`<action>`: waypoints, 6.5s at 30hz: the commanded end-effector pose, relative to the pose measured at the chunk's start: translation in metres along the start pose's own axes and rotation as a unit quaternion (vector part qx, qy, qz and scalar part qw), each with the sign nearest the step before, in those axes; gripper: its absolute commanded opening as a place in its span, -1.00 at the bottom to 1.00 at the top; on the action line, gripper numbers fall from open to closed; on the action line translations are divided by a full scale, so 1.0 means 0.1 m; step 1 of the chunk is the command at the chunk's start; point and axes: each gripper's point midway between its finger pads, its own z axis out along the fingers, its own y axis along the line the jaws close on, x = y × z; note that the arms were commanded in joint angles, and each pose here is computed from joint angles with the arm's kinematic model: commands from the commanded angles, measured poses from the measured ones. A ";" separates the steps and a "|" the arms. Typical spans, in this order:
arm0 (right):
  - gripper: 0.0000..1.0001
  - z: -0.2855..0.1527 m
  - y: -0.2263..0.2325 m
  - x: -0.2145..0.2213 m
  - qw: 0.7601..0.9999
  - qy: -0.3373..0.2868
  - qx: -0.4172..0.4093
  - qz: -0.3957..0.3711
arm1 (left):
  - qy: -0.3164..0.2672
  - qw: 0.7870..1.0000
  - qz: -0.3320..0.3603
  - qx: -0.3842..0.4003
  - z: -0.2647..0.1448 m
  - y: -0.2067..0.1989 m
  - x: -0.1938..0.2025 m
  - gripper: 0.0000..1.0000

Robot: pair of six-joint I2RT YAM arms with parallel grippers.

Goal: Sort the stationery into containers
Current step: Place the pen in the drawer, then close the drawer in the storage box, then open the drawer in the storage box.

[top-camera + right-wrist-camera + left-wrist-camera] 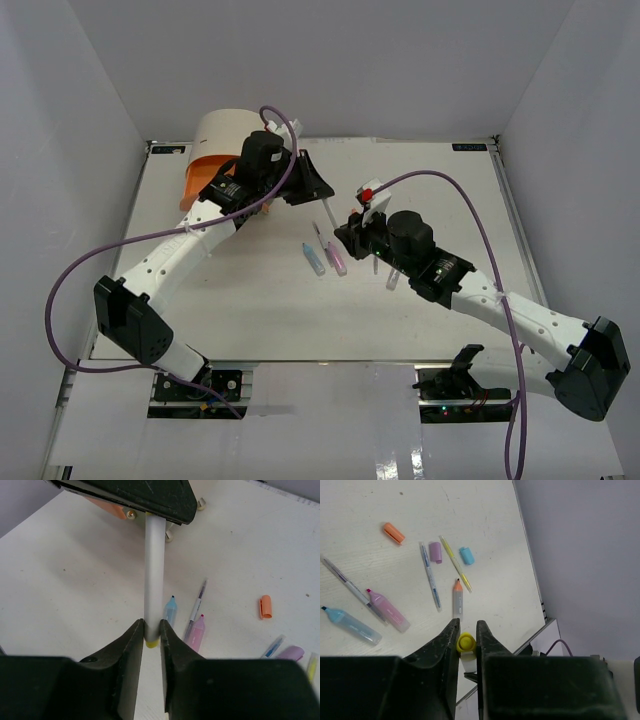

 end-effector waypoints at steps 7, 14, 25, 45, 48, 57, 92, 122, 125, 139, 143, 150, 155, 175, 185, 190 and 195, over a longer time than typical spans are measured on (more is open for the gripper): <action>0.48 -0.08 -0.03 -0.18 0.999 -0.041 0.008 -0.003 | -0.071 0.997 0.014 0.002 -0.22 -0.14 -0.32 -0.72; 0.80 -0.23 -0.17 -0.09 0.998 -0.036 0.045 0.000 | -0.171 0.983 -0.025 -0.057 -0.62 0.43 -0.89 -0.68; 0.80 -0.45 -0.32 0.19 0.997 -0.015 0.074 0.000 | -0.309 0.937 -0.110 -0.123 -1.38 1.42 -1.43 -0.65; 0.80 -0.50 -0.37 0.57 0.996 0.029 0.081 0.007 | -0.323 0.915 -0.150 -0.188 -1.28 2.26 -1.51 0.26; 0.80 -0.50 -0.36 0.58 0.996 0.031 0.080 0.006 | -0.329 0.909 -0.148 -0.209 -1.39 2.34 -1.52 0.45; 0.80 -0.51 -0.40 0.57 0.996 0.029 0.086 0.001 | -0.303 0.912 -0.053 -0.270 -1.80 2.17 -1.43 0.75; 0.80 -0.55 -0.40 0.65 0.996 0.032 0.084 0.002 | -0.162 0.946 0.029 -0.280 -1.14 2.25 -0.42 0.33; 0.80 -0.54 -0.41 0.77 0.995 0.046 0.084 0.002 | -0.197 0.936 0.050 -0.286 -1.00 2.28 -0.87 -0.31; 0.80 -0.54 -0.40 0.78 0.995 0.047 0.083 0.002 | -0.200 0.937 0.049 -0.281 -0.95 2.28 -0.93 -0.30; 0.80 -0.54 -0.35 0.83 0.996 0.053 0.066 0.005 | -0.216 0.933 0.055 -0.284 -0.72 2.42 -1.17 -0.17; 0.80 -0.54 -0.33 0.82 0.997 0.053 0.060 0.004 | -0.225 0.929 0.057 -0.287 -0.71 2.44 -1.24 -0.14; 0.80 -0.54 -0.33 0.83 0.997 0.055 0.060 0.003 | -0.225 0.930 0.060 -0.286 -0.65 2.46 -1.29 0.01; 0.80 -0.54 -0.32 0.82 0.997 0.053 0.059 0.004 | -0.226 0.930 0.059 -0.283 -0.64 2.45 -1.31 0.13; 0.80 -0.52 -0.28 0.91 0.997 0.062 0.044 0.006 | -0.231 0.930 0.073 -0.276 -0.79 2.64 -0.55 0.29; 0.80 -0.57 -0.30 0.92 0.997 0.056 0.049 0.006 | -0.269 0.919 0.094 -0.272 -0.68 2.80 -0.74 0.18; 0.80 -0.58 -0.31 0.92 0.997 0.055 0.050 0.006 | -0.264 0.917 0.101 -0.282 -0.61 2.88 -0.79 0.13; 0.80 -0.59 -0.32 0.91 0.997 0.055 0.053 0.006 | -0.261 0.919 0.109 -0.275 -0.54 2.89 -0.82 0.10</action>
